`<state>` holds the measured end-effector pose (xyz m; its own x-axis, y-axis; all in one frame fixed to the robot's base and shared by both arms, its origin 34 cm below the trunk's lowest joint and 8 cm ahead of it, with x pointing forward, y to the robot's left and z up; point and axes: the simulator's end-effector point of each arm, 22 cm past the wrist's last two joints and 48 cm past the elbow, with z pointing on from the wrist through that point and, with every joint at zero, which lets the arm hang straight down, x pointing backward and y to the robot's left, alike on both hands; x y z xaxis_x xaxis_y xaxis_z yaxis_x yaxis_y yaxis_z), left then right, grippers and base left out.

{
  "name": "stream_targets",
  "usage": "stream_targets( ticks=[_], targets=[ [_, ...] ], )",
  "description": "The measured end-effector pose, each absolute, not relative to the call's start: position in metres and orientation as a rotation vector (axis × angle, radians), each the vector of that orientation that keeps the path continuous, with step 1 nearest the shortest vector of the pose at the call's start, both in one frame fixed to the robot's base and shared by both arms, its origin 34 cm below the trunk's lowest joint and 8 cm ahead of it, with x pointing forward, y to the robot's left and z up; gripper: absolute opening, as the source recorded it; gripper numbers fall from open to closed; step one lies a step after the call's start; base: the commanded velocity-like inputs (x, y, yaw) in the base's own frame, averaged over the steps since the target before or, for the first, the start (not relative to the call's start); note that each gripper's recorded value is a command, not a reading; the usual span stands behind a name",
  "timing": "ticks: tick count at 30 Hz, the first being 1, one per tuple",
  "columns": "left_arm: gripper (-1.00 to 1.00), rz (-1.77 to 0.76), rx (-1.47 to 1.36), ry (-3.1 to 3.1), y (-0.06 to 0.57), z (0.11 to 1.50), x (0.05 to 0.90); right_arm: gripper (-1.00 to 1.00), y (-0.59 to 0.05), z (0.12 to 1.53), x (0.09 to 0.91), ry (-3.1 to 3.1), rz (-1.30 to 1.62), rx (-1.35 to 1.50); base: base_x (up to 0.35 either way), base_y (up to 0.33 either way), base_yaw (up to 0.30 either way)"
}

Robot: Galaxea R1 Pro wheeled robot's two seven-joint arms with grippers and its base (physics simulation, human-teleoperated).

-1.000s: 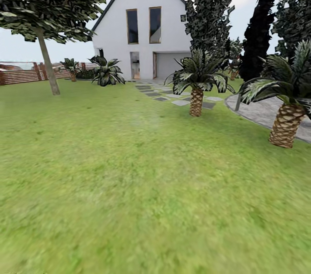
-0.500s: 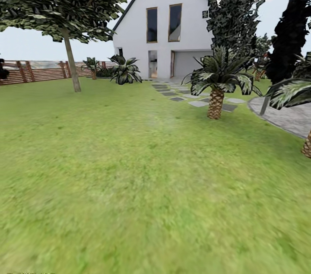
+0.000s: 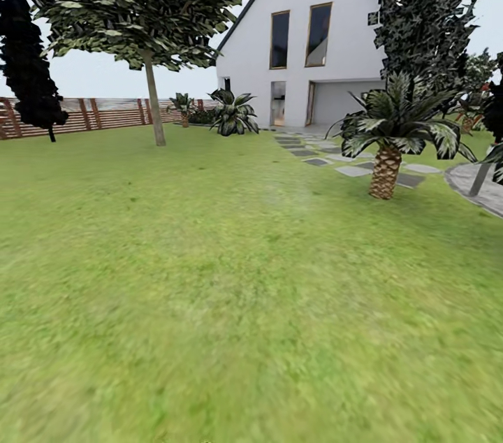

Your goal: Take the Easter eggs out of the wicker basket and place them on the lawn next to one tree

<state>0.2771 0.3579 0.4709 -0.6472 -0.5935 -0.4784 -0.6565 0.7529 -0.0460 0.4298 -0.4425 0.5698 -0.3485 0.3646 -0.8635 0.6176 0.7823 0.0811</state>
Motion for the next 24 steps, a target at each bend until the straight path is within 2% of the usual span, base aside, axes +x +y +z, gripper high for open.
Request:
stream_targets(
  ticks=[24],
  targets=[
    [1.0, 0.177, -0.949, 2.493, 0.3524, 0.4685, 0.2719, 1.0, -0.436, 0.5643, 0.4254, 1.999, -0.312, 0.725, 0.0, 0.0, 0.284]
  ],
)
